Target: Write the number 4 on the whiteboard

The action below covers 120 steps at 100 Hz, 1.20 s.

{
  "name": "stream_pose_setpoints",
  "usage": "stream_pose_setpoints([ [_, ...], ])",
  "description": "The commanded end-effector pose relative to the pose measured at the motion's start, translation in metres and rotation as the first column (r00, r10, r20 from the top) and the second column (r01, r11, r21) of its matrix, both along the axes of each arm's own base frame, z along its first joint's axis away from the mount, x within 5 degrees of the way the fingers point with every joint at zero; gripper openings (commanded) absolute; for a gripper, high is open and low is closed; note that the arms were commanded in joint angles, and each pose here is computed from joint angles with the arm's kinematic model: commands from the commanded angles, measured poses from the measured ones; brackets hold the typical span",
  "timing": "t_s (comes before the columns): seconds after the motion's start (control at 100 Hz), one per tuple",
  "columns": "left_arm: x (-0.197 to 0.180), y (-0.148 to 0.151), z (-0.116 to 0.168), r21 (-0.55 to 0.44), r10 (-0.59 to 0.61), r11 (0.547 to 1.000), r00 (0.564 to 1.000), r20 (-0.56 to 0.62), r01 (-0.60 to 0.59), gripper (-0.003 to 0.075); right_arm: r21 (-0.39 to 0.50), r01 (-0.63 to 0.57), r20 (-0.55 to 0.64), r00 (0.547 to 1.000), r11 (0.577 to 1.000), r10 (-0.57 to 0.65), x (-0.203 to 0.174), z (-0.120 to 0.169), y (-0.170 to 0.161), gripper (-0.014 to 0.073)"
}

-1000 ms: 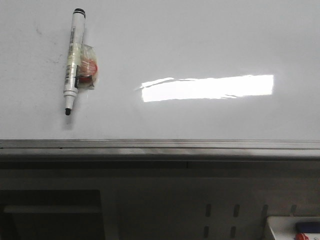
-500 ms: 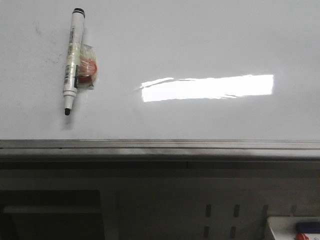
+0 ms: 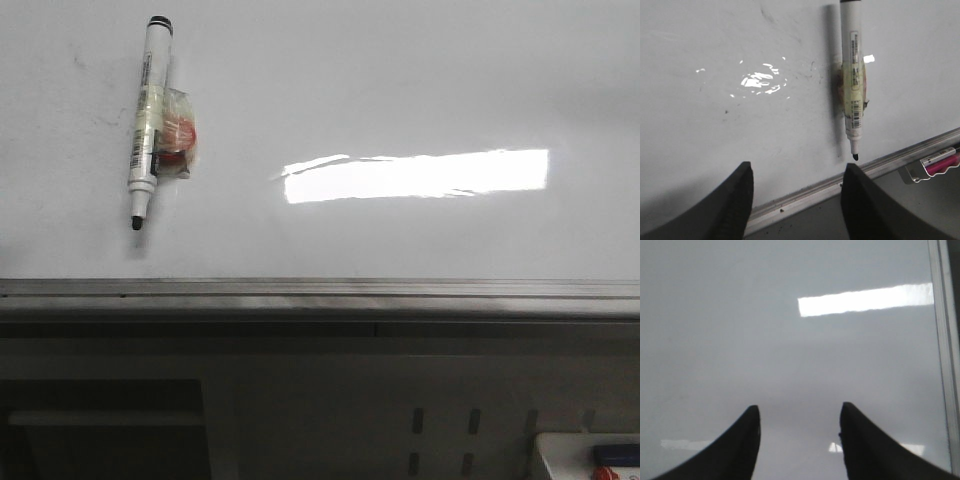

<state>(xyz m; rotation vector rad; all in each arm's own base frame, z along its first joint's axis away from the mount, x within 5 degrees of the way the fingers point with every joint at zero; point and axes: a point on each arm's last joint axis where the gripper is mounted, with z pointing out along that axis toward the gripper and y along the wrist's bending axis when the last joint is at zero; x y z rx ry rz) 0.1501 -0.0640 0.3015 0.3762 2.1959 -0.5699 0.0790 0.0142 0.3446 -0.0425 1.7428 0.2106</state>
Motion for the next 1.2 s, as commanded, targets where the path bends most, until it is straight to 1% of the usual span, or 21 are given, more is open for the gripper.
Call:
stream_pose_setpoints([
  [0.0,0.015,-0.010,0.016,-0.029,-0.018,0.999,0.999,0.040,0.019,0.0353,0.027,-0.018,0.064,0.998,0.999,0.017,0.004,0.016,0.002,0.0395],
  [0.11,0.022,-0.027,0.013,-0.035,-0.076,0.996,0.997,0.017,0.077,0.0353,0.033,-0.045,0.040,0.998,0.998,0.044,0.006,0.014,0.005,0.0395],
  [0.32,0.031,-0.052,0.006,-0.086,-0.082,0.993,0.996,0.019,0.083,0.0353,0.033,-0.069,0.033,0.997,0.997,0.068,0.007,0.014,0.007,0.0395],
  [0.39,0.033,-0.060,0.002,-0.104,-0.091,0.990,0.996,0.003,0.090,0.0353,0.033,-0.069,0.033,0.997,0.997,0.068,0.007,0.014,0.007,0.0395],
  [0.54,0.043,-0.071,-0.011,-0.085,-0.089,0.993,0.996,-0.022,0.087,0.0353,0.033,-0.069,0.033,0.997,0.997,0.068,0.007,0.014,0.007,0.0395],
  [0.76,0.058,-0.075,-0.026,-0.061,-0.051,0.997,0.997,-0.051,0.048,0.0348,0.035,-0.070,0.031,0.997,0.997,0.069,0.007,0.014,0.007,0.0395],
  [0.83,0.060,-0.077,-0.030,-0.053,-0.051,0.997,0.996,-0.067,0.047,0.0317,0.041,-0.072,0.028,0.997,0.997,0.071,0.007,0.013,0.008,0.0395],
  [0.89,0.062,-0.078,-0.035,-0.046,-0.051,0.998,0.995,-0.084,0.047,0.0257,0.044,-0.074,0.023,0.997,0.996,0.073,0.007,0.013,0.008,0.0395],
  [0.9,0.062,-0.078,-0.035,-0.046,-0.051,0.998,0.995,-0.084,0.047,0.0257,0.047,-0.075,0.023,0.997,0.996,0.074,0.007,0.013,0.008,0.0395],
  [0.97,0.063,-0.079,-0.038,-0.042,-0.053,0.998,0.994,-0.100,0.049,0.0165,0.050,-0.076,0.018,0.997,0.996,0.076,0.007,0.013,0.008,0.0395],
  [1.02,0.063,-0.080,-0.040,-0.041,-0.057,0.998,0.992,-0.110,0.052,0.0073,0.052,-0.078,0.014,0.997,0.996,0.077,0.007,0.012,0.008,0.0395],
  [1.08,0.062,-0.080,-0.039,-0.048,-0.061,0.997,0.991,-0.119,0.056,-0.0019,0.051,-0.081,0.010,0.997,0.995,0.080,0.007,0.012,0.008,0.0395],
  [1.14,0.060,-0.080,-0.035,-0.058,-0.070,0.996,0.991,-0.118,0.063,-0.0020,0.049,-0.084,0.008,0.996,0.995,0.084,0.007,0.012,0.009,0.0395],
  [1.19,0.058,-0.080,-0.032,-0.063,-0.081,0.995,0.990,-0.112,0.074,-0.0020,0.023,-0.114,0.009,0.993,0.993,0.114,0.006,0.011,0.011,0.0394],
])
